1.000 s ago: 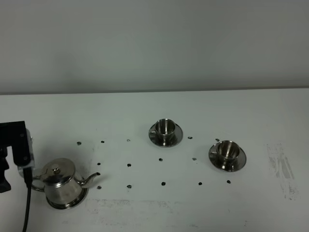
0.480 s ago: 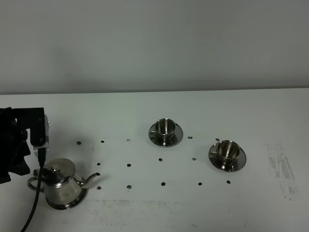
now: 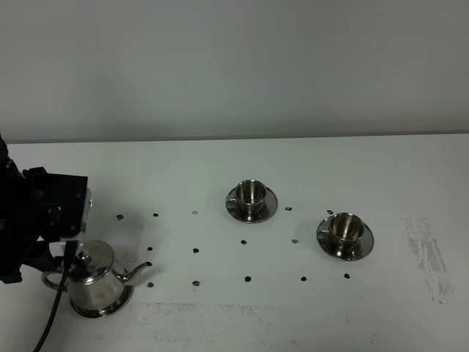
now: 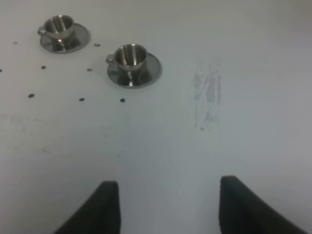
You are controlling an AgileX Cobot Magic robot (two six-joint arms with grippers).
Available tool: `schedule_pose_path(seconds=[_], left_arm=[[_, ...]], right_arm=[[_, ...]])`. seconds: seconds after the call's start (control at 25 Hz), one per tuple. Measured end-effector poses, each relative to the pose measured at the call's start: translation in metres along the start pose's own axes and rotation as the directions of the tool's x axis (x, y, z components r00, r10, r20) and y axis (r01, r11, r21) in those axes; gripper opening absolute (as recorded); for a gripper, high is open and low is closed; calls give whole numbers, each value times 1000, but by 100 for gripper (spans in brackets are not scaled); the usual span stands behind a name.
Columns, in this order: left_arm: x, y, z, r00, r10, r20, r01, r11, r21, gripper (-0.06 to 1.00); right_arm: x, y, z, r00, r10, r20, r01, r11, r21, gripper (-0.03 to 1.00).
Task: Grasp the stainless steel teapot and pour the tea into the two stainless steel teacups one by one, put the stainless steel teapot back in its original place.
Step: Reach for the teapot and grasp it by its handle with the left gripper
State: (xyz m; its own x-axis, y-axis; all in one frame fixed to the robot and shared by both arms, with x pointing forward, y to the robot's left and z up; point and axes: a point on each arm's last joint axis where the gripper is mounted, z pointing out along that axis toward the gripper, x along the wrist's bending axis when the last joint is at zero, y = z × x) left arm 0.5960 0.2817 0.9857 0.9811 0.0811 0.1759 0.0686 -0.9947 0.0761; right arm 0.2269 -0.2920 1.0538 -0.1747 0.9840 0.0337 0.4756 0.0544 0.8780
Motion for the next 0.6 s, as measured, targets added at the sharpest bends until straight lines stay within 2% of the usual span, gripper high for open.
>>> schedule_pose_path(seconds=[0.32,0.6], left_arm=[[-1,1,0,1000,11,5,-12,998,58,47],[-2,1,5,1000,18,23,-20,997,69,47]], right_arm=[[0,0,0,1000,0,0,0,1000,0,45],[0,0,0,1000,0,0,0,1000,0,45]])
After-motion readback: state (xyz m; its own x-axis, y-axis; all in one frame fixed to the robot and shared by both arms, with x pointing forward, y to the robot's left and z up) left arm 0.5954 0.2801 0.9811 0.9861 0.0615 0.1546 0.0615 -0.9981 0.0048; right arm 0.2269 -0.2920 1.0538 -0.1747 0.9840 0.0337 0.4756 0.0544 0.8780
